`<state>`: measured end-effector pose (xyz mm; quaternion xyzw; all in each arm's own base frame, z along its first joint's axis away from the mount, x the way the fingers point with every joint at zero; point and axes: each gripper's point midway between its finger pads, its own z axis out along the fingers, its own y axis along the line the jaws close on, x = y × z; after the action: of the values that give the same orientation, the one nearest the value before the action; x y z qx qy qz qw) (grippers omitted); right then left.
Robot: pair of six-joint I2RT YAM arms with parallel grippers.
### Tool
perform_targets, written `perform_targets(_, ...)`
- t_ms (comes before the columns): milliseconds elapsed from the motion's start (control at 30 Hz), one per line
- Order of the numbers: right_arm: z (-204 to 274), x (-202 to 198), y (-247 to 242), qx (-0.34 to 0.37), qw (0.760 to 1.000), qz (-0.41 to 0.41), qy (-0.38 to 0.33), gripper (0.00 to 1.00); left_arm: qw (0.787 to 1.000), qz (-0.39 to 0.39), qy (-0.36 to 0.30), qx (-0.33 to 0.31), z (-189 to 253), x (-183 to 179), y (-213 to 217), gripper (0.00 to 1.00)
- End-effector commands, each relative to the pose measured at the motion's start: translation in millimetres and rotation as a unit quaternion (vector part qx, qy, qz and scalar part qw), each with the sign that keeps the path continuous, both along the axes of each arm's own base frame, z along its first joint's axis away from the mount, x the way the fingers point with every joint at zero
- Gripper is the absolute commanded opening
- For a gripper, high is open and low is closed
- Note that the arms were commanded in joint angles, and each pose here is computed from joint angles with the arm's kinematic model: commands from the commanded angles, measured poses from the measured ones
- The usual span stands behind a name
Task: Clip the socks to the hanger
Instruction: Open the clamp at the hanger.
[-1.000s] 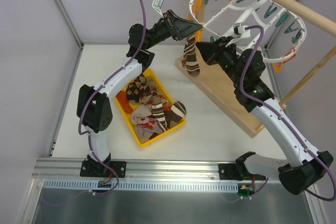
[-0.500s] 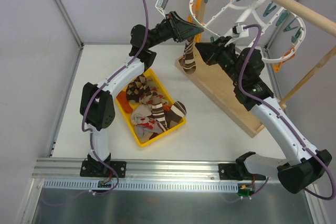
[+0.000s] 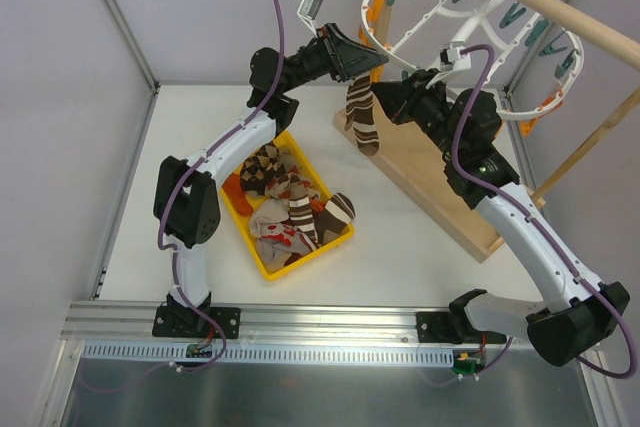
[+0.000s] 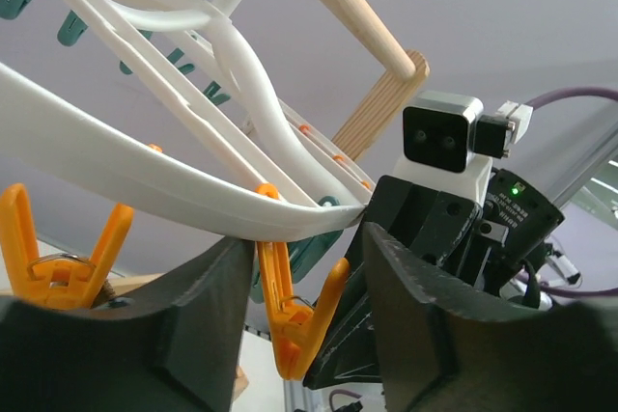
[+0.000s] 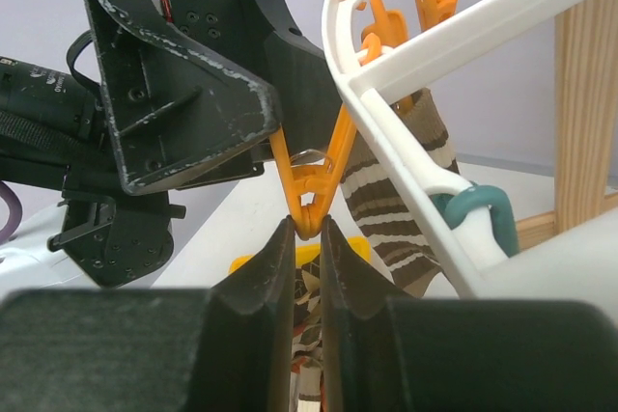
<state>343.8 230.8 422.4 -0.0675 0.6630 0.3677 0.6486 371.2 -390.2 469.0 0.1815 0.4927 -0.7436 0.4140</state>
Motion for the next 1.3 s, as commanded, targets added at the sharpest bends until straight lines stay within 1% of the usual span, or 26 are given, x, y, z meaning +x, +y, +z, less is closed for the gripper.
perform_targets(0,27.7,-3.9,-2.6,0.018,0.999,0.006,-0.026,0.01,0.998,-0.002,-0.068,-0.013,17.4,-15.7,8.7,0.51)
perform_targets(267,26.6,-2.5,-0.9,0.015,1.0,0.013,-0.024,0.01,0.998,-0.014,-0.065,-0.003,10.8,-16.7,6.2,0.51)
perform_targets(333,23.6,-1.8,2.0,0.01,1.0,0.019,-0.02,0.01,0.998,-0.016,-0.063,0.0,8.5,-16.2,5.3,0.53)
perform_targets(433,24.5,-1.1,2.9,0.009,1.0,0.021,-0.019,0.01,0.998,-0.019,-0.063,0.004,5.9,-16.1,4.5,0.53)
perform_targets(567,22.6,0.2,3.1,0.009,1.0,0.02,-0.016,0.01,0.998,-0.021,-0.063,0.007,4.1,-16.7,4.1,0.43)
perform_targets(600,22.2,0.6,2.6,0.008,1.0,0.019,-0.016,0.01,0.998,-0.021,-0.062,0.007,4.2,-16.7,4.2,0.38)
perform_targets(667,21.0,1.1,3.4,0.007,1.0,0.02,-0.015,0.01,0.998,-0.018,-0.062,0.005,6.0,-15.5,5.1,0.33)
perform_targets(700,21.0,1.1,3.5,0.007,1.0,0.02,-0.014,0.01,0.998,-0.017,-0.064,0.003,7.9,-15.9,5.5,0.25)
perform_targets(800,18.0,1.7,3.5,0.003,1.0,0.02,-0.011,0.01,0.998,-0.011,-0.063,0.002,11.0,-14.3,5.9,0.17)
perform_targets(833,16.7,1.5,2.7,0.0,1.0,0.018,-0.009,0.03,0.998,-0.007,-0.06,0.004,10.6,-12.9,5.7,0.17)
perform_targets(867,17.0,0.8,2.0,-0.002,1.0,0.016,-0.009,0.1,0.998,-0.003,-0.059,0.005,10.4,-11.3,5.5,0.16)
perform_targets(933,13.1,1.5,-2.1,-0.016,1.0,0.007,-0.008,0.19,0.998,0.008,-0.055,0.013,9.1,-8.0,5.4,0.15)
perform_targets(967,15.6,-0.7,-5.1,-0.019,1.0,0.003,-0.012,0.3,0.998,0.015,-0.051,0.018,5.8,-6.2,5.5,0.15)
perform_targets(1033,12.3,-1.8,-10.8,-0.037,0.999,-0.008,-0.013,0.39,0.998,0.039,-0.049,0.027,5.3,-1.3,7.4,0.15)
perform_targets(1067,13.3,-2.8,-13.4,-0.042,0.999,-0.012,-0.015,0.47,0.997,0.048,-0.045,0.033,0.8,1.0,7.8,0.15)
perform_targets(1133,14.1,-7.1,-17.7,-0.059,0.998,-0.016,-0.018,0.53,0.995,0.077,-0.051,0.035,5.5,4.2,12.3,0.15)
perform_targets(1167,16.2,-7.7,-19.7,-0.062,0.998,-0.018,-0.021,0.57,0.994,0.085,-0.037,0.048,-2.8,8.7,11.9,0.15)
perform_targets(1200,14.4,-10.1,-23.7,-0.07,0.997,-0.024,-0.015,0.59,0.993,0.105,-0.035,0.046,3.6,11.3,15.9,0.14)
perform_targets(1267,14.5,-12.0,-28.2,-0.085,0.996,-0.031,-0.021,0.61,0.989,0.129,-0.038,0.06,0.8,16.0,18.2,0.13)
